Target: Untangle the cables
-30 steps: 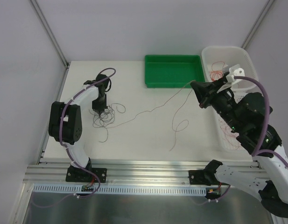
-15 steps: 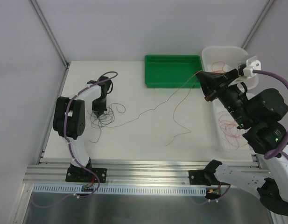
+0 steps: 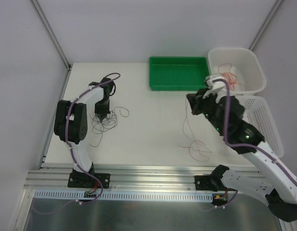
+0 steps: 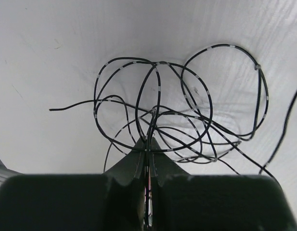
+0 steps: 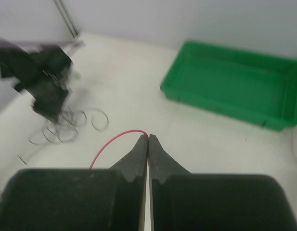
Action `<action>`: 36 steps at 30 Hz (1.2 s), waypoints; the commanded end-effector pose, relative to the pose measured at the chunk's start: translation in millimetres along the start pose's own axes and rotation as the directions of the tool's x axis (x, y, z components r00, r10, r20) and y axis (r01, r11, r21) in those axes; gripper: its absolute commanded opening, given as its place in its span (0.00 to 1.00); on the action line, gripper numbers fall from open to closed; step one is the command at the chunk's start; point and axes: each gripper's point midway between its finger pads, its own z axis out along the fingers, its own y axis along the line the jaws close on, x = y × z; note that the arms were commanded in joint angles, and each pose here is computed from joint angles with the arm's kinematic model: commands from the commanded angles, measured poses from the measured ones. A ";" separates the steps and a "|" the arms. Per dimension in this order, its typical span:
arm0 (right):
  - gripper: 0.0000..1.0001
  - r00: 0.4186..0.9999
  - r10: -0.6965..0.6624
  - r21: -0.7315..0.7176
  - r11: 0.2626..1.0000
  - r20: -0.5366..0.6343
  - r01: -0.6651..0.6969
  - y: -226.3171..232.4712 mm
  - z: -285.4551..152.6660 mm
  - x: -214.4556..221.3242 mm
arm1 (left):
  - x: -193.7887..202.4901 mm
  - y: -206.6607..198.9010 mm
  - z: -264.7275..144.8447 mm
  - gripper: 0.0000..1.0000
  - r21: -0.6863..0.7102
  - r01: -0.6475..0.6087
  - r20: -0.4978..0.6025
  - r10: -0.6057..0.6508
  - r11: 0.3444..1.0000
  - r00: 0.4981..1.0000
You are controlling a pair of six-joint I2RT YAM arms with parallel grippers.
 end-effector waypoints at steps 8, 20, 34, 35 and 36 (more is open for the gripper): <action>0.01 0.852 0.115 0.313 0.948 -0.511 0.060 -56.3 1.0 249.4 | -7.8 -26.6 -60.3 0.00 0.229 0.008 0.105 -0.033 0.973 0.994; 0.38 0.610 0.329 0.537 0.822 -0.721 0.192 -88.4 -82.2 345.9 | -4.7 -41.1 -101.5 0.01 0.365 -0.025 0.217 -0.059 0.931 0.974; 0.93 0.635 0.502 0.661 0.750 -0.588 0.019 -82.4 -96.9 351.2 | -7.0 -39.2 -117.9 0.23 0.391 -0.032 0.276 -0.084 0.920 0.957; 0.93 0.630 0.512 0.660 0.752 -0.584 0.001 -79.5 -95.0 353.5 | -7.4 -39.0 -118.9 0.25 0.392 -0.032 0.280 -0.086 0.919 0.956; 0.93 0.620 0.523 0.663 0.749 -0.585 -0.006 -77.9 -95.6 358.8 | -7.9 -38.4 -120.3 0.27 0.393 -0.032 0.286 -0.089 0.919 0.954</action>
